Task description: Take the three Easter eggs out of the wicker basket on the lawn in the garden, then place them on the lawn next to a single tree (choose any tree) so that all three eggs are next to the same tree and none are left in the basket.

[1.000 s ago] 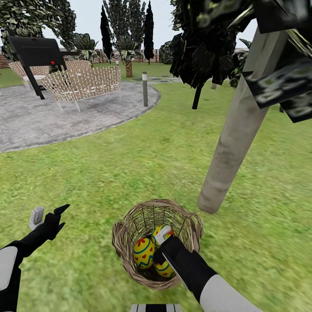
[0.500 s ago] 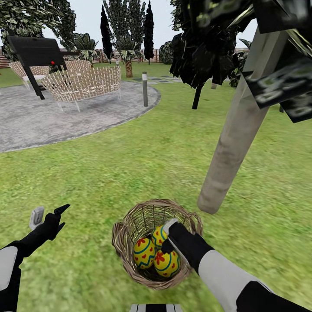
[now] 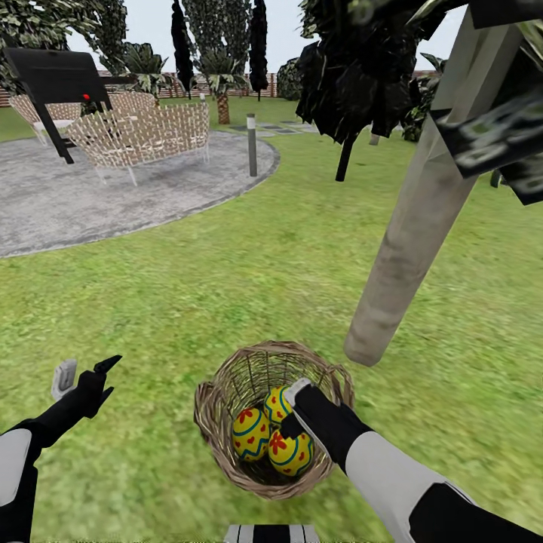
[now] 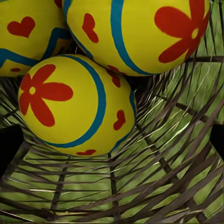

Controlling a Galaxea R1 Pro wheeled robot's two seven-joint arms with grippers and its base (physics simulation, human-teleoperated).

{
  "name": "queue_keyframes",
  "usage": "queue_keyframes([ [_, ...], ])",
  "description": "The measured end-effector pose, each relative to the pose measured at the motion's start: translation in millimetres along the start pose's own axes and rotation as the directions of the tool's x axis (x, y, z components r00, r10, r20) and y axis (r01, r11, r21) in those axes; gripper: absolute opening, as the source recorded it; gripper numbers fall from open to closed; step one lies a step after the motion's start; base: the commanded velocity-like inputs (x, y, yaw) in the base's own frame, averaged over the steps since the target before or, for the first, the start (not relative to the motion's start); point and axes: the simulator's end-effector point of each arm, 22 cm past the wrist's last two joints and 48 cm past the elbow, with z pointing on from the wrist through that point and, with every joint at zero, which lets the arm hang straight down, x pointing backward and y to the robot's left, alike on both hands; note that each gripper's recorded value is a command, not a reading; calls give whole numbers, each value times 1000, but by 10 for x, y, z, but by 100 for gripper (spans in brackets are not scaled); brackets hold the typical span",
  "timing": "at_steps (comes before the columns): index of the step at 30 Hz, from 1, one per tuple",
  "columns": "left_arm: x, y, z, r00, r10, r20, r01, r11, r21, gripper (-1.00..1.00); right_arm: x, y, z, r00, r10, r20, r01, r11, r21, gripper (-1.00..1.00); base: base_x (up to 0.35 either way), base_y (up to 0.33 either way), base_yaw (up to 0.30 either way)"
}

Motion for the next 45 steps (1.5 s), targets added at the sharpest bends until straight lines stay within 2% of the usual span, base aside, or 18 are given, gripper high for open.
queue_keyframes([
  [3, -5, -1, 0, 1000, 0, 3, 0, 1000, 0, 100, -32, 4, 1, 1000, -3, 15, 3, 1000, 0, 100, 0, 0, 0],
  [16, 45, 152, 61, 1000, -3, -7, 3, 1000, -27, 100, 21, 58, 130, 1000, -2, 4, 2, 1000, -17, 100, 0, 0, 0],
  [21, 75, 240, 94, 1000, -5, -13, 4, 999, -43, 100, 70, 157, 204, 1000, -2, -9, 1, 998, -58, 100, 0, 0, 0],
  [27, 92, 282, 110, 1000, -6, -16, 5, 999, -50, 100, 90, 192, 241, 1000, -3, -14, 2, 997, -71, 100, 0, 0, 0],
  [30, 99, 304, 118, 1000, -7, -17, 6, 999, -54, 100, 47, 203, 260, 1000, -5, 8, 6, 997, -74, 100, 0, 0, 0],
  [35, 114, 346, 132, 1000, -8, -20, 7, 998, -61, 100, 54, 216, 298, 1000, -5, 10, 6, 997, -78, 100, 0, 0, 0],
  [45, 164, 474, 177, 1000, -10, -30, 8, 996, -84, 100, 134, 266, 410, 1000, -5, -10, 4, 996, -92, 100, 0, 0, 0],
])
